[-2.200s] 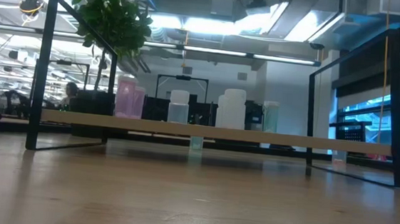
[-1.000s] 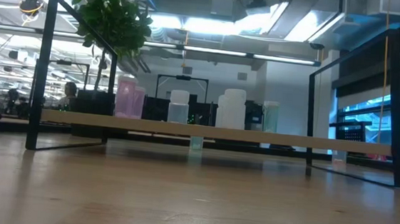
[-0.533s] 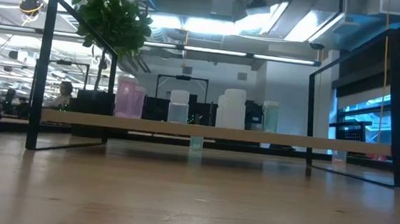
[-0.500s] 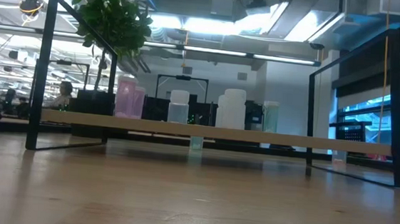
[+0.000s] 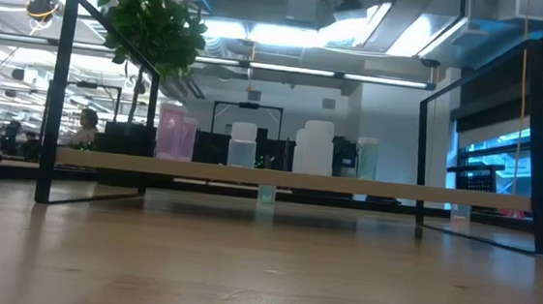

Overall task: Pick and place medicine bottles onto shelf by color
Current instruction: Put the bottom blue pill bottle on the shelf aligned with the other blue pill bottles

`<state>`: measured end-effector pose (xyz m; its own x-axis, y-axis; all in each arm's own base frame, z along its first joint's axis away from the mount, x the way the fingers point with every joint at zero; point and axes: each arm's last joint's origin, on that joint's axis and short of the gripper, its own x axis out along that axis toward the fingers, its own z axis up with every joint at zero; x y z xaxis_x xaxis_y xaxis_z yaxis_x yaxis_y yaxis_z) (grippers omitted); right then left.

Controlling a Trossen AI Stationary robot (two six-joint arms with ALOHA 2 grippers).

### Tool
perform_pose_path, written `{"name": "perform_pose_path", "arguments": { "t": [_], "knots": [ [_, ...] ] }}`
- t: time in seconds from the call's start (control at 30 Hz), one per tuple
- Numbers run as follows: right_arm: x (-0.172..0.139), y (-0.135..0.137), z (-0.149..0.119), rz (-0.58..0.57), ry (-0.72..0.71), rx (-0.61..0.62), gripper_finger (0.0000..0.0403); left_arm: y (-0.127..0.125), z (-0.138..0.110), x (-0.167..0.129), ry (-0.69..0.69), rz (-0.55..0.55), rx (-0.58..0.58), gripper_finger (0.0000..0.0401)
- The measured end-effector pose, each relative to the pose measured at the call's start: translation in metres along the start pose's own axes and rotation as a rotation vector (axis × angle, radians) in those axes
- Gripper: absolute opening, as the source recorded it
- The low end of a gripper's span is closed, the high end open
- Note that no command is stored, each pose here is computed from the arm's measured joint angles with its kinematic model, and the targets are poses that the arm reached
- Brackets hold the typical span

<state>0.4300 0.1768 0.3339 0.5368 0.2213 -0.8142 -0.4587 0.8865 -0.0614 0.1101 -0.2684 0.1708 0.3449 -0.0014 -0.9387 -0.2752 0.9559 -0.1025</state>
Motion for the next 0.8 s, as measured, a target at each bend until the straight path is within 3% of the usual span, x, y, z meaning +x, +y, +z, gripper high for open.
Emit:
{"name": "perform_pose_path", "arguments": {
  "t": [0.27, 0.57, 0.8],
  "knots": [
    [-0.016, 0.002, -0.007, -0.101, 0.067, 0.026, 0.0236, -0.006, 0.028, -0.003, -0.015, -0.014, 0.036, 0.0089],
    [-0.043, 0.018, -0.007, -0.096, 0.055, 0.011, 0.0236, -0.001, 0.077, 0.003, -0.040, 0.012, 0.161, 0.0089],
    [-0.061, 0.035, -0.018, -0.234, 0.134, 0.072, 0.0236, 0.007, 0.103, 0.011, -0.060, 0.020, 0.234, 0.0089]
  ]
}}
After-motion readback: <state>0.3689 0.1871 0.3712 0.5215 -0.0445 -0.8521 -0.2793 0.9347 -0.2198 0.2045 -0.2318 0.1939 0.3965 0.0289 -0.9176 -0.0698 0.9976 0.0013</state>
